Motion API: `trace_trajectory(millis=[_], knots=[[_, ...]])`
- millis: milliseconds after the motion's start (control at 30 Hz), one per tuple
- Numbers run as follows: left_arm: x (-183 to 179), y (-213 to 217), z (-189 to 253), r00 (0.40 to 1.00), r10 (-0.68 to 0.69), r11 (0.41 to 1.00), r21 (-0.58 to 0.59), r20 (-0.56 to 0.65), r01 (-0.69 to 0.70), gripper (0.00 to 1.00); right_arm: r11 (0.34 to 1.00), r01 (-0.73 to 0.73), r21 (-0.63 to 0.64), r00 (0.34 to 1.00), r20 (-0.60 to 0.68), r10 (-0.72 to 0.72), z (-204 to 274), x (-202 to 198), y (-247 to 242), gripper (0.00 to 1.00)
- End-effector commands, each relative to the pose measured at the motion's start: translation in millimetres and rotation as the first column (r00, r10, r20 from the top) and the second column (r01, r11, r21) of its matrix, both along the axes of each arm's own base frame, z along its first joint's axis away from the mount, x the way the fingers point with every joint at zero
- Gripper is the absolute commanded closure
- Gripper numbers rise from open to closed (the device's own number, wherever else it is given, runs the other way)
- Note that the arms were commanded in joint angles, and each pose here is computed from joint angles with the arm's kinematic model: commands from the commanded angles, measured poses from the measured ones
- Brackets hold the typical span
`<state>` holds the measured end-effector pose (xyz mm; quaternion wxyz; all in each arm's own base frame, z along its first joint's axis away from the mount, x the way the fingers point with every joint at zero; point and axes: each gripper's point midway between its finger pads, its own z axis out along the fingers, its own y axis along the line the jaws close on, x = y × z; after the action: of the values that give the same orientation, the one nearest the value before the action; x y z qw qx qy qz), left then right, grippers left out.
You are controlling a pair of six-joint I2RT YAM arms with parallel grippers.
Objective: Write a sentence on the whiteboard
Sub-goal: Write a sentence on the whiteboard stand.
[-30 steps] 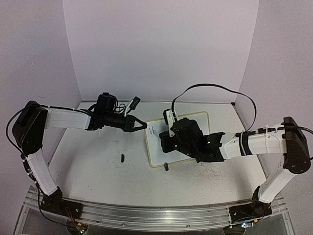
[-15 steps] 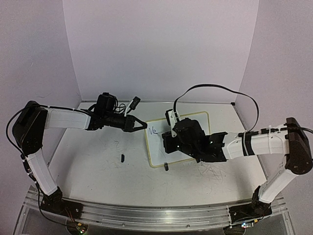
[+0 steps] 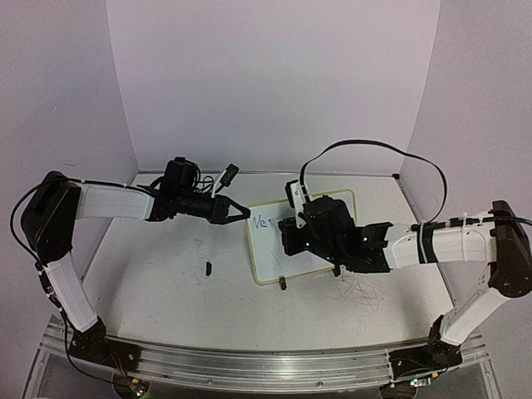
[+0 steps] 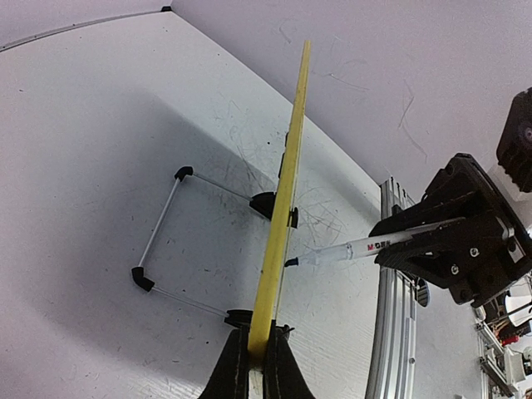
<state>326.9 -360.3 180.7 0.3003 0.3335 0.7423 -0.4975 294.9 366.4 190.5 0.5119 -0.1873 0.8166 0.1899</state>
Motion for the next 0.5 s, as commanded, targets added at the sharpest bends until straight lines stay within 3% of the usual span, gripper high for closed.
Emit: trace_trajectory(millis=[0,467], knots=[[2.2,1.9,-6.7,0.999,0.015,0.999,0.035,-0.039,-0.014,1.0,0.999,-0.018,0.05,0.999,0.041,0.016,20.8,7.2,13.5,1.0],[2.6,1.1,-7.9,0.999,0.013,0.999,0.035,-0.044,-0.012,1.0,0.999,-0.003,0.035,0.999,0.048,0.002,14.9,12.0,14.9,1.0]])
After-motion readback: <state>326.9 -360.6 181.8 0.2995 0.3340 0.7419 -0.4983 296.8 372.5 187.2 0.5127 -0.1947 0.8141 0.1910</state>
